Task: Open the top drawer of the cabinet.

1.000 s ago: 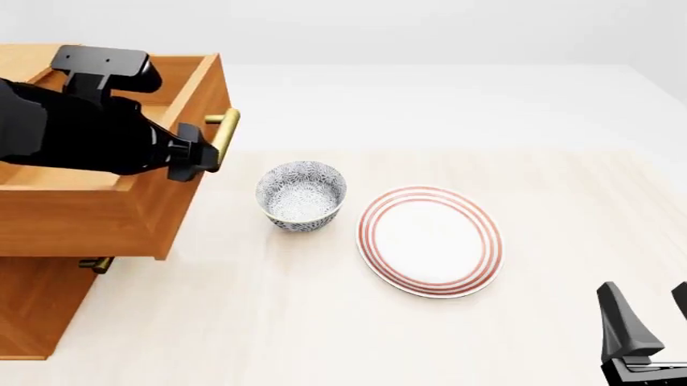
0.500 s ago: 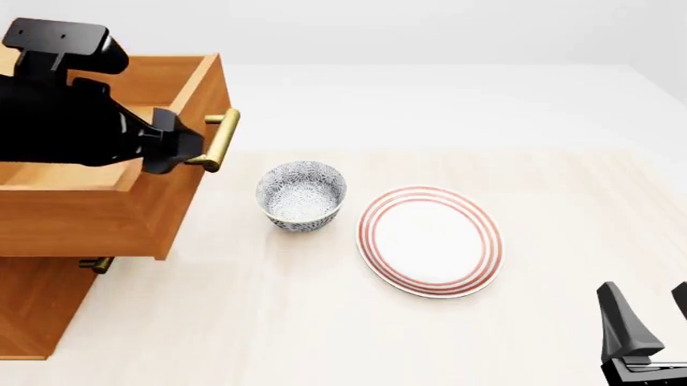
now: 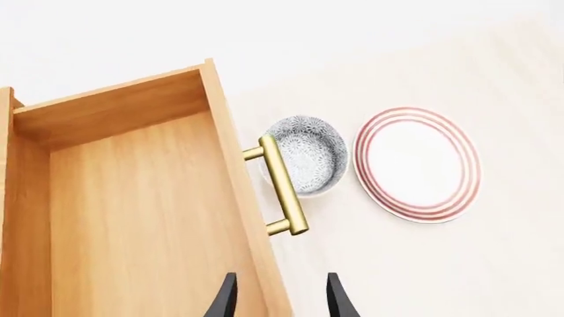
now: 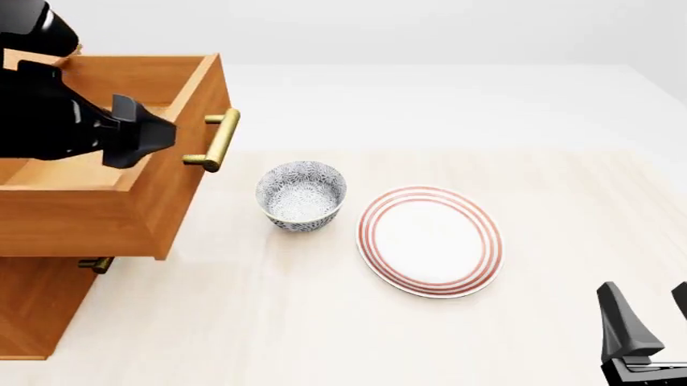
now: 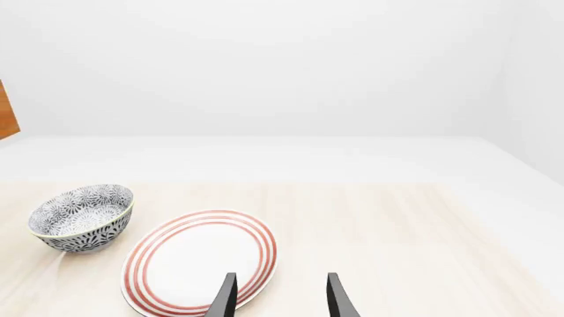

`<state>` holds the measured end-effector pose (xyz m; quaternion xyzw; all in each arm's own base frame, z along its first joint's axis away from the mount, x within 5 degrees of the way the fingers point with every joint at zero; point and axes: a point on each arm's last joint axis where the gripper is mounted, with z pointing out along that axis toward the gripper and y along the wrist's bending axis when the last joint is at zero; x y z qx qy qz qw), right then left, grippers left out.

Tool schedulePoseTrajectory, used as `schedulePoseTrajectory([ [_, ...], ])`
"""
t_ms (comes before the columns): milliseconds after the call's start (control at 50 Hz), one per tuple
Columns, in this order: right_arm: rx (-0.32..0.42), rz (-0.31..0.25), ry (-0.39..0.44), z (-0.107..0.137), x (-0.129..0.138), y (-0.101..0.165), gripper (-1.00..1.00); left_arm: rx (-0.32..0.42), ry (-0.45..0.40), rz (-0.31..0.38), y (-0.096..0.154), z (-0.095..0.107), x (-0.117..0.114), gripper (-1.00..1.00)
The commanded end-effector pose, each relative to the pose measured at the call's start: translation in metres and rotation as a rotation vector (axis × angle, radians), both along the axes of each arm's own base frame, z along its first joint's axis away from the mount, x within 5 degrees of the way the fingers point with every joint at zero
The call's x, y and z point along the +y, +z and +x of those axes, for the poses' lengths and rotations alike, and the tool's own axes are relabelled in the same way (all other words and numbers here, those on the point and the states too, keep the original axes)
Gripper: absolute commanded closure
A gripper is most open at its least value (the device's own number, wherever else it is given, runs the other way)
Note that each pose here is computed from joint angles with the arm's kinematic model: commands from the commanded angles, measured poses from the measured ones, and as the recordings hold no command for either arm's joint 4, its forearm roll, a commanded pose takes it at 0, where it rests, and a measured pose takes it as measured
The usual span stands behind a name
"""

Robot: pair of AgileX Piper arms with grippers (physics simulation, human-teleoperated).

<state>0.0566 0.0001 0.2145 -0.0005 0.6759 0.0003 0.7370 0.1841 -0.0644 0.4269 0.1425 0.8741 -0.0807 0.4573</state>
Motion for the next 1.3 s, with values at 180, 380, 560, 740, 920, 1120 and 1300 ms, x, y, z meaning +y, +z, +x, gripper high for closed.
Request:
schedulePoseTrajectory([
  [180, 0.0, 0.0, 0.0, 0.0, 0.0, 0.0, -1.0, -0.059, 0.0, 0.009, 0.017, -0.019, 0.01, -1.0],
  [380, 0.0, 0.0, 0.0, 0.0, 0.0, 0.0, -1.0, -0.106, 0.005, 0.013, 0.029, -0.035, 0.018, -1.0],
  [560, 0.0, 0.0, 0.0, 0.0, 0.0, 0.0, -1.0, -0.146, 0.008, 0.018, 0.039, -0.05, 0.024, -1.0],
  [740, 0.0, 0.0, 0.0, 0.0, 0.0, 0.0, -1.0, -0.191, 0.011, 0.022, 0.048, -0.069, 0.031, -1.0],
  [920, 0.0, 0.001, 0.0, 0.0, 0.0, 0.0, -1.0, -0.231, 0.022, 0.024, 0.058, -0.085, 0.038, -1.0],
  [1120, 0.0, 0.0, 0.0, 0.0, 0.0, 0.0, -1.0, -0.274, 0.022, 0.004, 0.063, -0.098, 0.041, -1.0],
  [1300, 0.0, 0.0, 0.0, 0.0, 0.0, 0.0, -1.0, -0.343, 0.015, 0.008, 0.073, -0.116, 0.046, -1.0],
])
